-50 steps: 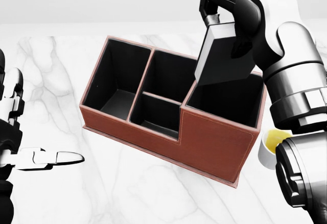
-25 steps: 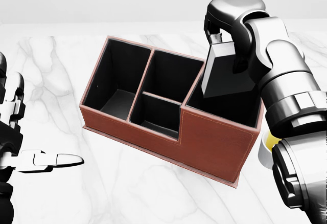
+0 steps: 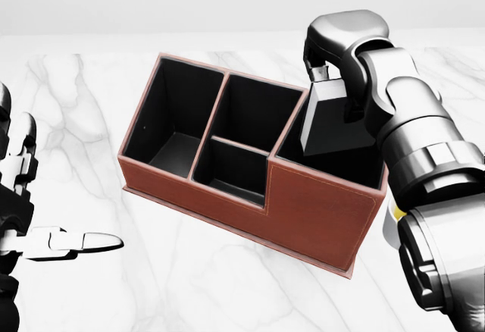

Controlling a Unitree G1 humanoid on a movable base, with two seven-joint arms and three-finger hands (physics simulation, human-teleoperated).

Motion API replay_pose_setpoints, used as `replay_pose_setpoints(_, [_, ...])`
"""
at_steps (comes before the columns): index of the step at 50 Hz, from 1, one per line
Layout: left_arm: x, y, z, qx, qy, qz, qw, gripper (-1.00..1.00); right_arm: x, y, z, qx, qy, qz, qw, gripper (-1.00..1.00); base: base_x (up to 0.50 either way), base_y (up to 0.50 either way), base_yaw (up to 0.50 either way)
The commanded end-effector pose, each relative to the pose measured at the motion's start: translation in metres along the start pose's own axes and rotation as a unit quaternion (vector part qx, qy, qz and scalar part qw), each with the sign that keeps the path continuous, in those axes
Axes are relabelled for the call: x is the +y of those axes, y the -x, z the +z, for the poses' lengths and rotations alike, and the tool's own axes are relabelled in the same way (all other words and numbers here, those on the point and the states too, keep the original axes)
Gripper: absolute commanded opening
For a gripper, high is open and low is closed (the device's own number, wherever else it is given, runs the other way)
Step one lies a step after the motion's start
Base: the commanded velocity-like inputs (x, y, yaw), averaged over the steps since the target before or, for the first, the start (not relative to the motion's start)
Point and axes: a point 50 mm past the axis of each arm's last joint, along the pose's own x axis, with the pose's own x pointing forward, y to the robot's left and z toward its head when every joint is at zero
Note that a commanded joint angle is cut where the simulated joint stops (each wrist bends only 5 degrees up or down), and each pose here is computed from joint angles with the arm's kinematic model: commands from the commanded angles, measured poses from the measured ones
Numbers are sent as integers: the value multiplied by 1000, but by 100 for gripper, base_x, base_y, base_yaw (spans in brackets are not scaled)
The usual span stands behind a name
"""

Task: Pick up the book and place it in the right compartment of the caddy.

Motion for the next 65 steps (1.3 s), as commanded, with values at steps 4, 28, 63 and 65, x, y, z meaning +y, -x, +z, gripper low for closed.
replay_pose_setpoints(4, [1, 1, -1, 2, 0, 0, 1000, 100, 6, 0, 0, 2, 12, -9, 1000, -100, 0, 0, 0])
replay_pose_setpoints(28, [2, 7, -2, 7, 0, -2, 1000, 100, 24, 0, 1, 3, 14, -5, 1000, -100, 0, 0, 0])
replay_pose_setpoints(63, [2, 10, -4, 14, 2, -4, 1000, 100, 40, 2, 1, 3, 23, 0, 1000, -100, 0, 0, 0])
replay_pose_setpoints(65, [2, 10, -4, 13, 2, -5, 1000, 100, 40, 2, 1, 4, 25, -1, 1000, -100, 0, 0, 0])
